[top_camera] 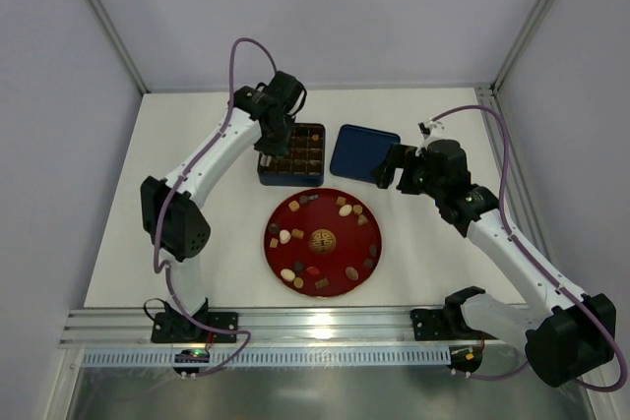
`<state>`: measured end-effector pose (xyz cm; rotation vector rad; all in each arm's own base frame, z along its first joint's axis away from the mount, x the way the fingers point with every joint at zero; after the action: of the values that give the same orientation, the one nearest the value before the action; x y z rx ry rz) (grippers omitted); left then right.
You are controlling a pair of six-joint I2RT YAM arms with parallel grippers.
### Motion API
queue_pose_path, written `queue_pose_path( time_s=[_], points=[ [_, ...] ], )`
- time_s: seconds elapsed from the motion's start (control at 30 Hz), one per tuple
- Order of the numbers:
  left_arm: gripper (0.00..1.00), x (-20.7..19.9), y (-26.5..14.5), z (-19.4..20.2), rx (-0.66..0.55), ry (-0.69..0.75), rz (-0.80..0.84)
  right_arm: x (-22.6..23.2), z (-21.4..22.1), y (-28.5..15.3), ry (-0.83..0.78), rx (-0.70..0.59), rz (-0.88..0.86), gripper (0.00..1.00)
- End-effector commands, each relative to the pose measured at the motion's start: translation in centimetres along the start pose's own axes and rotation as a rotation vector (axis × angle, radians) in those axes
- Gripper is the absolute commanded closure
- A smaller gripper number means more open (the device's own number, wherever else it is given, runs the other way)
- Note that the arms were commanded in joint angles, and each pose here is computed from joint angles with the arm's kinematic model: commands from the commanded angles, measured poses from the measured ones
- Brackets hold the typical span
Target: Pack the chocolate
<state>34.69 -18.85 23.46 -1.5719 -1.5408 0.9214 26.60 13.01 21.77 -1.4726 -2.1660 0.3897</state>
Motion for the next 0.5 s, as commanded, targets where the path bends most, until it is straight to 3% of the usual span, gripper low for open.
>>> queue_pose_path(
  time_s=[0.0,0.47],
  points=[
    [0.76,-0.39,-0.59,-1.76,-0.071,-0.006,0.04,0.51,-2.31,-0.26,-0.018,-0.07,-0.022,0.0],
    [0.73,-0.15,0.39,-1.64,-0.057,-0.004,0.024,0.51,-2.3,-0.44,-0.013,-0.075,-0.023,0.0]
  ],
)
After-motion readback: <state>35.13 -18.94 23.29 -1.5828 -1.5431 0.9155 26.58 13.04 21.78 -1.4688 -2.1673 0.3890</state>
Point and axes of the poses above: each gripper's point midway between its finger pads, its own y axis out along the fingers, its own x axis along the line the jaws close on, z = x × y, the point moved 5 cm from there along -y, back along the fingers, and after that the axes turned 14 degrees about -y, right-handed, at the moved point
